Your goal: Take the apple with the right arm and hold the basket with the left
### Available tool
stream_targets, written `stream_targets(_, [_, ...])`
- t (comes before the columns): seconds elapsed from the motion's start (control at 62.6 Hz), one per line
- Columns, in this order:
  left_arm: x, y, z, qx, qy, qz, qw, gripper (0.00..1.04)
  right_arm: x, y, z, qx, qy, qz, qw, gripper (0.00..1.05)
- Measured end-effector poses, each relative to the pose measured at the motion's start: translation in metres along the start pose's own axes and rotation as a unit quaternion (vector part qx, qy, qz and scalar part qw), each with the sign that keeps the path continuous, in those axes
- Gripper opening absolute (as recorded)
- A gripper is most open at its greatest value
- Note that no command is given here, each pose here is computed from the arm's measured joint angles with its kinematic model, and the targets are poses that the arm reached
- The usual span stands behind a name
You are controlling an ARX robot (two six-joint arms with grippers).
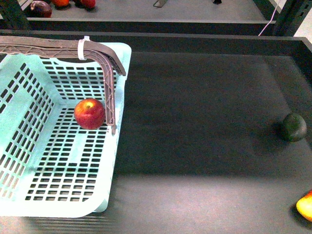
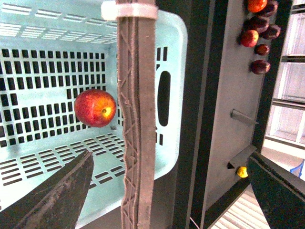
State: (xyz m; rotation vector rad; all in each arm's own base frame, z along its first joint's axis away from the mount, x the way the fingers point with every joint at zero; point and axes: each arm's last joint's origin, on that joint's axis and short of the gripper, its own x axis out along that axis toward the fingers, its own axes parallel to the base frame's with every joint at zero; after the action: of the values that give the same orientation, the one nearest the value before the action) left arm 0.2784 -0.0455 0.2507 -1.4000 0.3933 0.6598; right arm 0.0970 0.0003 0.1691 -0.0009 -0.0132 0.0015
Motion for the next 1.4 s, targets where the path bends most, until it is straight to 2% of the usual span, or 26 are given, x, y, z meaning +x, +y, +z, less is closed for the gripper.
stream_targets(0.064, [-0.01,-0.003,0.002,0.017,0.008,-0.024,1.0,0.97,0.0,0.0,0.0,0.0,0.0,0.0,1.0,0.96])
stream_targets(0.112, [-0.008,0.001,0.003,0.085,0.043,-0.113,0.989,0.88,0.0,0.0,0.0,0.0,0.0,0.0,1.0,0.96])
stream_targets(0.144, [-0.007,0.01,0.005,0.165,0.044,-0.188,0.967,0.81,0.0,0.0,0.0,0.0,0.0,0.0,1.0,0.96])
stream_targets(0.16, [-0.006,0.013,0.005,0.175,0.042,-0.203,0.963,0.79,0.0,0.0,0.0,0.0,0.0,0.0,1.0,0.96])
stream_targets(0.208, [-0.007,0.031,0.009,0.319,-0.008,-0.273,0.908,0.69,0.0,0.0,0.0,0.0,0.0,-0.001,1.0,0.96])
stream_targets(0.223, [-0.007,0.033,0.01,0.329,-0.014,-0.277,0.903,0.67,0.0,0.0,0.0,0.0,0.0,-0.001,1.0,0.96])
stream_targets(0.255, [-0.011,0.043,0.014,0.412,-0.059,-0.305,0.857,0.6,0.0,0.0,0.0,0.0,0.0,0.0,1.0,0.96])
stream_targets(0.287, [-0.014,0.047,0.017,0.45,-0.086,-0.316,0.831,0.54,0.0,0.0,0.0,0.0,0.0,0.0,1.0,0.96])
stream_targets(0.351, [-0.022,0.06,0.025,0.551,-0.147,-0.316,0.758,0.38,0.0,0.0,0.0,0.0,0.0,0.0,1.0,0.96])
stream_targets(0.383, [-0.024,0.069,0.028,0.579,-0.157,-0.31,0.738,0.29,0.0,0.0,0.0,0.0,0.0,0.0,1.0,0.96])
stream_targets(0.431, [-0.025,0.084,0.031,0.606,-0.161,-0.3,0.719,0.15,0.0,0.0,0.0,0.0,0.0,0.0,1.0,0.96])
stream_targets(0.495, [-0.027,0.094,0.033,0.615,-0.163,-0.298,0.711,0.03,0.0,0.0,0.0,0.0,0.0,0.0,1.0,0.96])
stream_targets(0.591, [-0.032,0.107,0.041,0.623,-0.163,-0.306,0.701,0.03,0.0,0.0,0.0,0.0,0.0,0.0,1.0,0.96])
stream_targets(0.702, [-0.035,0.119,0.048,0.622,-0.172,-0.295,0.704,0.03,0.0,0.0,0.0,0.0,0.0,0.0,1.0,0.96])
stream_targets(1.213, [-0.049,0.156,0.05,0.624,-0.174,-0.299,0.701,0.03,0.0,0.0,0.0,0.0,0.0,0.0,1.0,0.96])
stream_targets(1.405, [-0.057,0.16,0.051,0.623,-0.177,-0.302,0.7,0.03,0.0,0.0,0.0,0.0,0.0,0.0,1.0,0.96])
